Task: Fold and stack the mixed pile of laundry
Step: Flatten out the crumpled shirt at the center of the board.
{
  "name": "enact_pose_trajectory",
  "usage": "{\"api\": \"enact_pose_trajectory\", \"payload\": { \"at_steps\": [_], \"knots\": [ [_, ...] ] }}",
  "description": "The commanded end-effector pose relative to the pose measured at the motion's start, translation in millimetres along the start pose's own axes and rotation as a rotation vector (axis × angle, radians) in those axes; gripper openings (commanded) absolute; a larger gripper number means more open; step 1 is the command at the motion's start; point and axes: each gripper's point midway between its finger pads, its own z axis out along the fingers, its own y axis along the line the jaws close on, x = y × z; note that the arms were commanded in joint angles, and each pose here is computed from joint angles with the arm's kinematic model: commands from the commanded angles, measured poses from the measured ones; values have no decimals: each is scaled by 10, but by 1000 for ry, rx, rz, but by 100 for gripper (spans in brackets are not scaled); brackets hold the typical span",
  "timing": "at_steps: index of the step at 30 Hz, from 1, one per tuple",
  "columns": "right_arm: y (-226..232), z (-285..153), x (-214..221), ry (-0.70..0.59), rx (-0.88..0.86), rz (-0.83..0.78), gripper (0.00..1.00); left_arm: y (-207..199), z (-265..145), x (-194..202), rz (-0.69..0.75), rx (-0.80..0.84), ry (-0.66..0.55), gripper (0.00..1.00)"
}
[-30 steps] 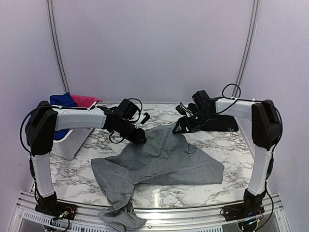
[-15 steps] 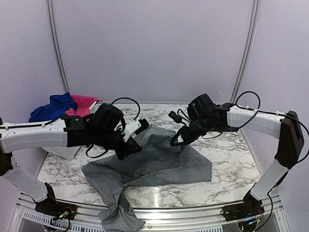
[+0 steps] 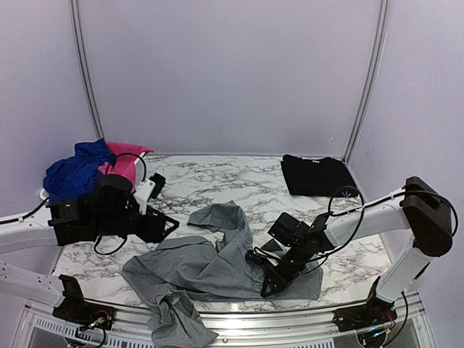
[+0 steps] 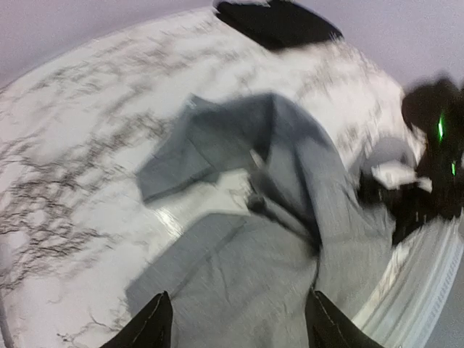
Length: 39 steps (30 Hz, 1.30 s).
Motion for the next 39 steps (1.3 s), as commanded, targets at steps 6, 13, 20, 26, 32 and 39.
{"api": "enact_pose_trajectory", "payload": {
  "at_steps": [6,13,20,26,32,39],
  "knots": [
    [-149,32,-133,-67,86,-4,0,-38,756,-148,-172,130,124,69],
    [-29,-97,-293,-139,78,-21,6,-514,1322,-740,-328,374,69,77],
    [98,-413,-422,-250,115,-22,44,-579,2107,-748,-449,394,167,87],
    [176,-1007,-502,-403,187,11,64,-449,2497,-675,-459,287,230,73],
    [-299,-1629,-511,-581,291,172,70,-495,2075,-1219,-301,302,97,2],
    [-548,-1714,-657,-593,321,174,73,-619,813,-1703,21,334,-134,0]
  ]
}}
